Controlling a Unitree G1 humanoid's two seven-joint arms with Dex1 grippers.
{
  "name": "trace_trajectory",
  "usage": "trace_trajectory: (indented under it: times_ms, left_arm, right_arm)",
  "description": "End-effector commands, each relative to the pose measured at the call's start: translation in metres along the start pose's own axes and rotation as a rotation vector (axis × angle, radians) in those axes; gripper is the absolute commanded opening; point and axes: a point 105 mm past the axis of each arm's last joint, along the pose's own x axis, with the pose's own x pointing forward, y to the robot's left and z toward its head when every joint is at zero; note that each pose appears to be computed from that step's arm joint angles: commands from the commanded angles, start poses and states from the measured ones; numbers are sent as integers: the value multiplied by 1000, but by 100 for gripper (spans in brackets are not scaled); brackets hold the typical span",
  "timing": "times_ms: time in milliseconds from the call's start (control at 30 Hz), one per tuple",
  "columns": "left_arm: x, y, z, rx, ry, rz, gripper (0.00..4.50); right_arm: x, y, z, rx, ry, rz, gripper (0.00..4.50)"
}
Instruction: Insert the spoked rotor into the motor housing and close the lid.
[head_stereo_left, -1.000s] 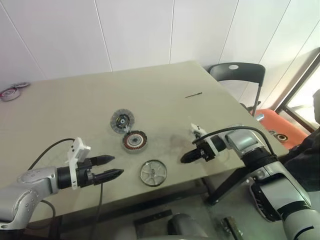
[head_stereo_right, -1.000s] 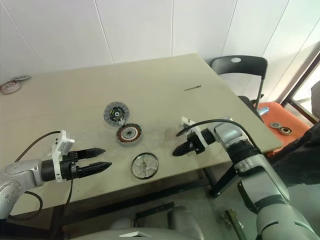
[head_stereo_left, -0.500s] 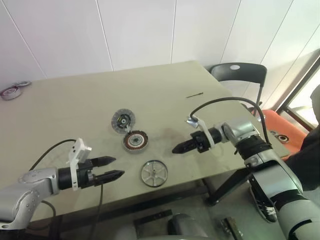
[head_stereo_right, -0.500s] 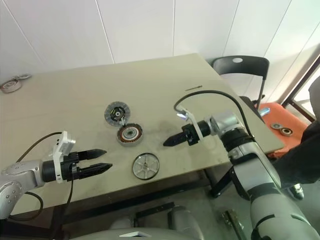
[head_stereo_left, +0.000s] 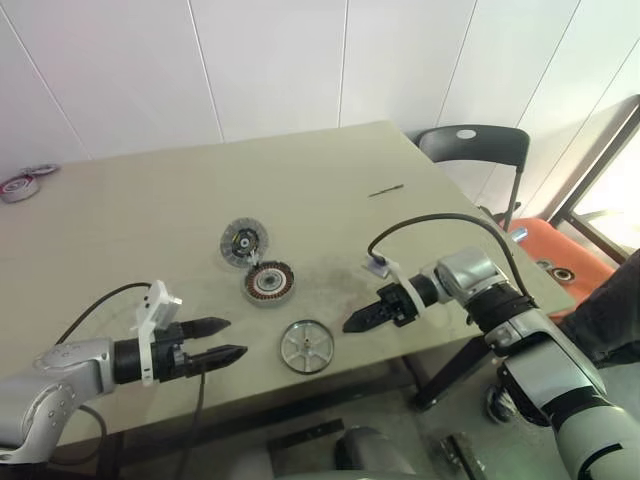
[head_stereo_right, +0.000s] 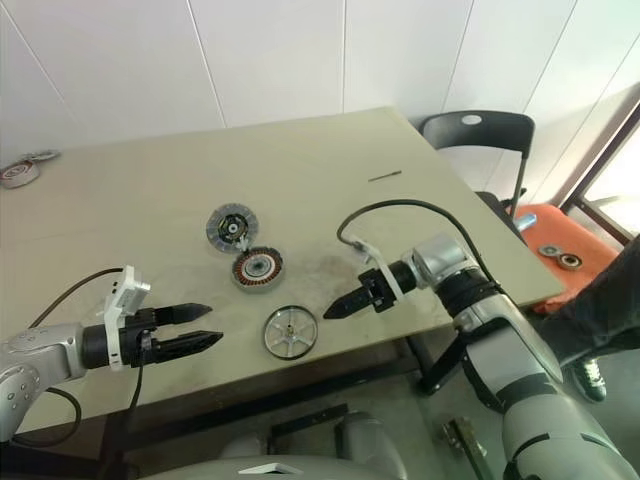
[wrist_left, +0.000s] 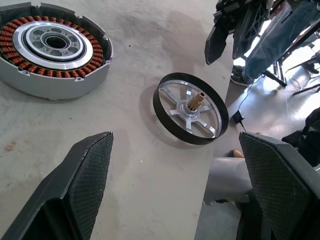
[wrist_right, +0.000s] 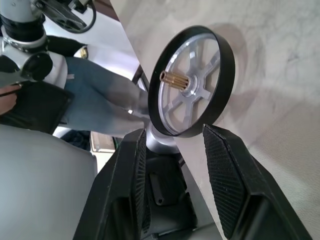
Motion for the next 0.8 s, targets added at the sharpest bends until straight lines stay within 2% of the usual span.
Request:
trace_trajectory:
  times_ms: [33,167,467,800]
  left_arm:
    - [1,-4,10,43,-14,-15,433]
    - [1,-5,10,43,-11,-17,433]
    - [0,-7,9,41,-5,-18,433]
    - [-3,-9,8,34,1,-13,433]
  right_arm:
    - [-2,4,6,-25,-3,13,188]
    - [-4,-1,5,-7,-7,1,188]
    - [12,-20,-6,27,-7,-5,188]
    - [23,-28,-20,47,18,8,188]
